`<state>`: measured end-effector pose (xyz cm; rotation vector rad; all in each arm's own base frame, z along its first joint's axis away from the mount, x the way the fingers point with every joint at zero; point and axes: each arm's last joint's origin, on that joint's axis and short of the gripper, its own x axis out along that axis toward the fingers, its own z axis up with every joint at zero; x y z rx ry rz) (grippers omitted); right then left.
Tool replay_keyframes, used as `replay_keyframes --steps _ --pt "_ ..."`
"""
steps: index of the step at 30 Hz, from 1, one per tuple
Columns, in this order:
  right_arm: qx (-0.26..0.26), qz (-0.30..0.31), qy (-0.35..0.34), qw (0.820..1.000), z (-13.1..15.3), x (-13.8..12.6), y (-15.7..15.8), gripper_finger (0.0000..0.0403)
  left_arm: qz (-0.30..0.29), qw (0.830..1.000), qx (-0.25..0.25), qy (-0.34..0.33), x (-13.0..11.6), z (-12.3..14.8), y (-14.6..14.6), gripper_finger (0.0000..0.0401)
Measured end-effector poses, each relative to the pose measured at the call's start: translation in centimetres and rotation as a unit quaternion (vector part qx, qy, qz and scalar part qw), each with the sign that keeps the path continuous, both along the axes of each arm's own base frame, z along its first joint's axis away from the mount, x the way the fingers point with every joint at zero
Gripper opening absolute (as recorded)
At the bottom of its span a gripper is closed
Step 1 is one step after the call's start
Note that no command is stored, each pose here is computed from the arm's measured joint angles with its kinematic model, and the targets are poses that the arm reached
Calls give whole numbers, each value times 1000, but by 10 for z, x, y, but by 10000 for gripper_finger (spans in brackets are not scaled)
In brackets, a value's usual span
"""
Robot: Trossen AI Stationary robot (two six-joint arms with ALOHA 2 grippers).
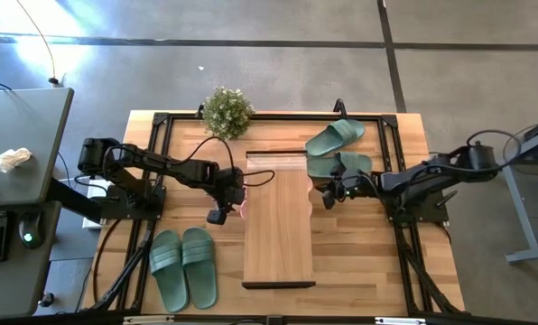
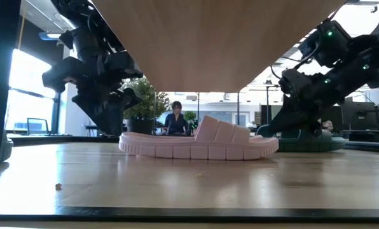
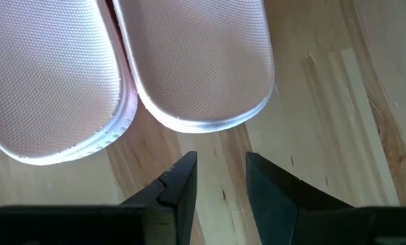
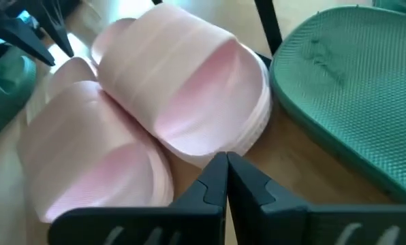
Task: Pick and place slides into the shelf
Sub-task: Put the pink slide under the shelf aligned with the other pink slide
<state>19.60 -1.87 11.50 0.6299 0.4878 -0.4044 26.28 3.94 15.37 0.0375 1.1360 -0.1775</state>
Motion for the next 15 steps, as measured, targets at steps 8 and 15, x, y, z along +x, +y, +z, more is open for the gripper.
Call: replay_keyframes --steps 8,15 --pt "5 -5 2 1000 -5 2 0 0 2 1000 -1 -1 0 0 0 110" --pt "-11 4 6 1000 -5 2 0 0 3 1000 2 -11 2 1 0 110"
